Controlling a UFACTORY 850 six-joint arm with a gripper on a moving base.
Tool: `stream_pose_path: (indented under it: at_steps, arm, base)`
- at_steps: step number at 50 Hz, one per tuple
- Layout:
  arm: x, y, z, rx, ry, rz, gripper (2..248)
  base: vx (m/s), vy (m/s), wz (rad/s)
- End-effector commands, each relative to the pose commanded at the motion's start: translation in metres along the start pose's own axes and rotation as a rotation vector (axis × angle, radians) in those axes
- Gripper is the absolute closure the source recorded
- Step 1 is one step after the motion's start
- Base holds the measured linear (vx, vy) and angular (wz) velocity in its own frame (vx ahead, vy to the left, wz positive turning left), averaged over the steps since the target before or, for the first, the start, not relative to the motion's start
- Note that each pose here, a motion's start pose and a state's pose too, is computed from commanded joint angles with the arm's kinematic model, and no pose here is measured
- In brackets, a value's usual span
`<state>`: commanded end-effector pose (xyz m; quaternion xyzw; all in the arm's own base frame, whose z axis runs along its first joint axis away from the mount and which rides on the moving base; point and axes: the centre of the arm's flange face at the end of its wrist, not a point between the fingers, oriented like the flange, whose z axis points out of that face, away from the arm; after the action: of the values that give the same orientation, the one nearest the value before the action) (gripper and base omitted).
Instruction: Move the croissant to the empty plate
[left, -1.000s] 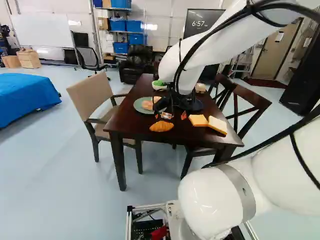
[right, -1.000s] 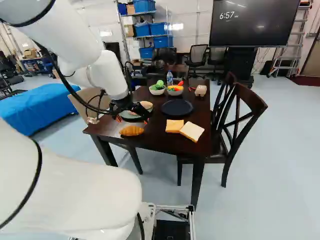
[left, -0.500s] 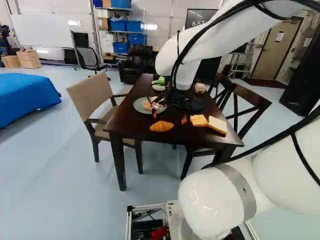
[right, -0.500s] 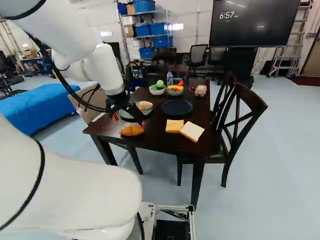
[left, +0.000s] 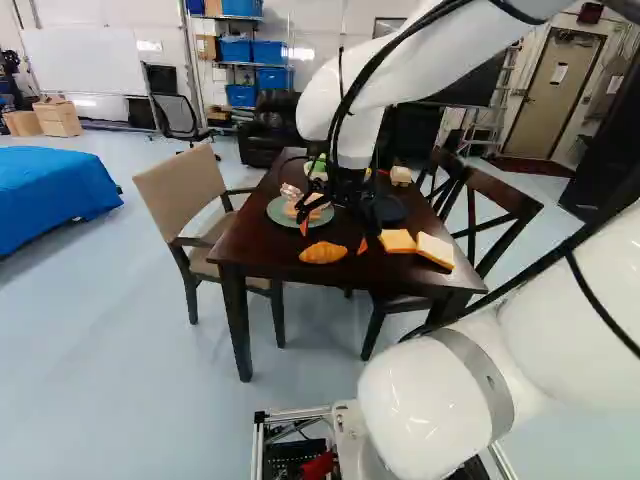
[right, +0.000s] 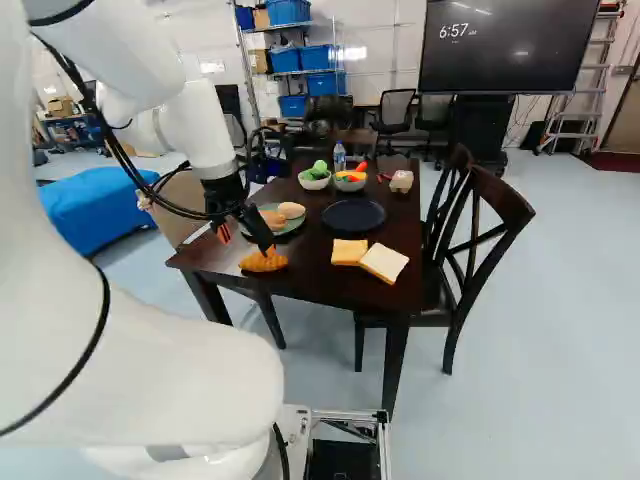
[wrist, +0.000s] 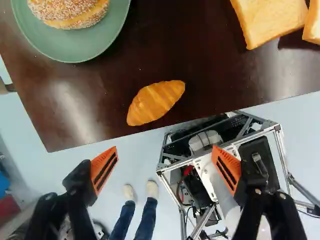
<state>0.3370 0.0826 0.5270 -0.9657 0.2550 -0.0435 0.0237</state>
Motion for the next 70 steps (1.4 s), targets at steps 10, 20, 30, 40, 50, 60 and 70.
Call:
stream_pose_path:
  at_steps: [10,20,30,40,50,60,70]
  arm:
    - [0.007,-0.012,0.001,-0.006,-0.019,0.104,3]
    - [0.014,-0.019,0.001,0.006,-0.04,0.236,3]
    - [0.02,-0.022,0.001,0.01,-0.052,0.362,3]
    - [0.025,-0.023,0.002,0.006,-0.052,0.475,3]
    - [0.031,-0.026,0.002,0.012,-0.047,0.586,3]
    - [0.04,-0.031,0.003,0.029,-0.035,0.696,3]
    - [0.042,-0.033,0.002,0.052,-0.022,0.707,3]
  base:
    - [0.0,0.0,0.0]
    - [0.0,0.0,0.0]
    - [0.0,0.0,0.0]
    - [0.0,0.0,0.0]
    - [0.0,0.0,0.0]
    - [0.0,0.0,0.0]
    - [0.0,0.0,0.0]
